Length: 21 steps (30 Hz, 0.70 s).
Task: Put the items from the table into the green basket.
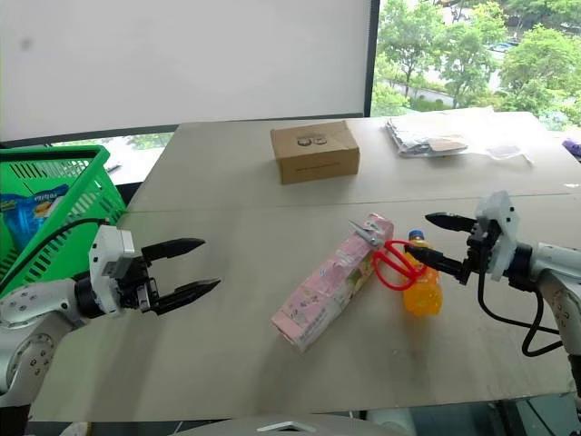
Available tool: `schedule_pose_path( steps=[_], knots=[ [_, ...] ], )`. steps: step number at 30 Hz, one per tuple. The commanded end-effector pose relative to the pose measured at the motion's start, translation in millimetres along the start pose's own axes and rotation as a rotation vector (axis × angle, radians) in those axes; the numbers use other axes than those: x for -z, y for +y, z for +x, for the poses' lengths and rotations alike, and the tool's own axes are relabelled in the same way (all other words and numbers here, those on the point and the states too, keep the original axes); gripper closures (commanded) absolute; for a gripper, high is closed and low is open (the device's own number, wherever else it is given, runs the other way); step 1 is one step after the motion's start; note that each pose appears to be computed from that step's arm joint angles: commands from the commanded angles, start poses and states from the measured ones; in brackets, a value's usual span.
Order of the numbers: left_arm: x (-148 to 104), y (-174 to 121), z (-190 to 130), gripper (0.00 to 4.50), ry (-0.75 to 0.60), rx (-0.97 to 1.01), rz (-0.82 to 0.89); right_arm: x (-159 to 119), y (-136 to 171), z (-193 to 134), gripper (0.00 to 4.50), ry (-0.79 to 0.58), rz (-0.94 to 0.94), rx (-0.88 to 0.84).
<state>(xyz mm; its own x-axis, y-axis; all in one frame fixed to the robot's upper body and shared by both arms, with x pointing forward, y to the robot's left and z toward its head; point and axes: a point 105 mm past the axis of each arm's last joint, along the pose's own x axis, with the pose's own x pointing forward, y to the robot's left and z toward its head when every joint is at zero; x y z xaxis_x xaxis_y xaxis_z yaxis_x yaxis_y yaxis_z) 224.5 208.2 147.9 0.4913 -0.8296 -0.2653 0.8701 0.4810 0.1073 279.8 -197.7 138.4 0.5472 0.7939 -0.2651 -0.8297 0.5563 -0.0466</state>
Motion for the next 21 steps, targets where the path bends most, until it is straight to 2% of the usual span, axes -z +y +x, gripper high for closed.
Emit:
schedule_pose_path(
  steps=[1, 5, 9, 12, 14, 15, 19, 21],
  knots=[
    [-24, -14, 4, 0.0, -0.004, 0.086, 0.078, 3, -4, 12, 0.03, 0.061, -0.068, 0.034],
    [-38, -23, 6, 0.0, -0.02, 0.124, 0.111, 22, -15, 14, 0.03, 0.143, -0.049, 0.08],
    [-42, -31, 6, 0.0, -0.029, 0.141, 0.106, 35, -17, 11, 0.03, 0.212, 0.019, 0.072],
    [-39, -34, 6, 0.0, -0.025, 0.134, 0.102, 34, -12, 12, 0.91, 0.206, 0.06, 0.024],
    [-39, -35, 7, 0.0, -0.033, 0.128, 0.094, 34, -10, 11, 1.75, 0.208, 0.063, 0.007],
    [-39, -36, 7, 0.0, -0.035, 0.125, 0.092, 35, -10, 11, 2.38, 0.215, 0.058, -0.001],
    [-39, -36, 8, 0.0, -0.041, 0.116, 0.088, 33, -11, 11, 4.37, 0.204, 0.06, -0.005],
    [-39, -35, 9, 0.0, -0.049, 0.109, 0.087, 27, -12, 11, 4.45, 0.154, 0.069, -0.01]
  ],
)
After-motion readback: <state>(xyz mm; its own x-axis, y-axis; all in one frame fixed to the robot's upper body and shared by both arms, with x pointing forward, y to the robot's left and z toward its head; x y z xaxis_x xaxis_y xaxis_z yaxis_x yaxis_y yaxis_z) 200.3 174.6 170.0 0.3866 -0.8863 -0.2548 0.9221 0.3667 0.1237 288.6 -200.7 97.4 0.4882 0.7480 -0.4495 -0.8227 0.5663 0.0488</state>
